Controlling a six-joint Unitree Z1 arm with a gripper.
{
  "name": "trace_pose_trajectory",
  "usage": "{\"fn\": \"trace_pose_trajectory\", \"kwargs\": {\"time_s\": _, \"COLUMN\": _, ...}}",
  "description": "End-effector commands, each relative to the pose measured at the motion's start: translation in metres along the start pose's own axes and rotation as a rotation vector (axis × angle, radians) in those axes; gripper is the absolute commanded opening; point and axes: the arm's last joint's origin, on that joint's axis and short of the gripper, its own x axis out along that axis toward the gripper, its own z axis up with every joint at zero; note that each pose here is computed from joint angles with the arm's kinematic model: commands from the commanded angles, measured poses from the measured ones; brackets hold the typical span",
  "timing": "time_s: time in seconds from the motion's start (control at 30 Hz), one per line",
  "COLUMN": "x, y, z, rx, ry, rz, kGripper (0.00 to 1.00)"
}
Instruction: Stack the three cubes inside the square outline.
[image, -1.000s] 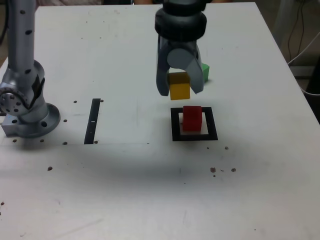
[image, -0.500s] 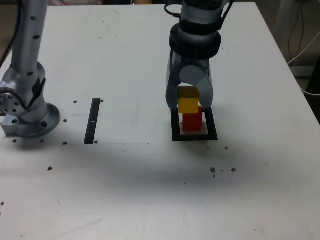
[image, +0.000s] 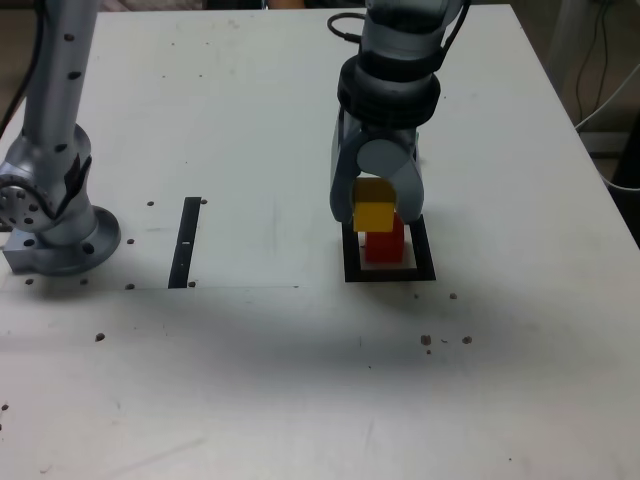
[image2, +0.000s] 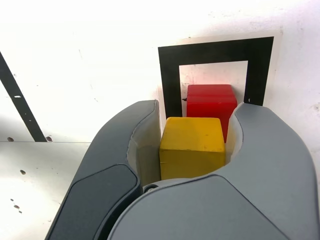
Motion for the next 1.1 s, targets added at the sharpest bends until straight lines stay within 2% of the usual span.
{"fn": "trace_pose_trajectory", "kwargs": {"time_s": 0.0, "x": 0.0006, "y": -0.0004, "z": 0.0016, "rx": -0.001, "ry": -0.001, "rz": 0.003, "kGripper": 0.23}}
{"fn": "trace_pose_trajectory", "kwargs": {"time_s": 0.67, "x": 0.0063, "y": -0.0005, "z": 0.0077, "rx": -0.001, "ry": -0.006, "rz": 0.013, "kGripper": 0.28}}
{"fn": "trace_pose_trajectory", "kwargs": {"time_s": 0.83, "x": 0.0068, "y": -0.0004, "z": 0.0071, "rx": -0.001, "ry": -0.001, "rz": 0.015, "kGripper": 0.35}}
{"fn": "trace_pose_trajectory", "kwargs": {"time_s": 1.07, "x": 0.0071, "y": -0.0002, "z": 0.0072, "rx": 0.005, "ry": -0.002, "rz": 0.019, "kGripper": 0.57}}
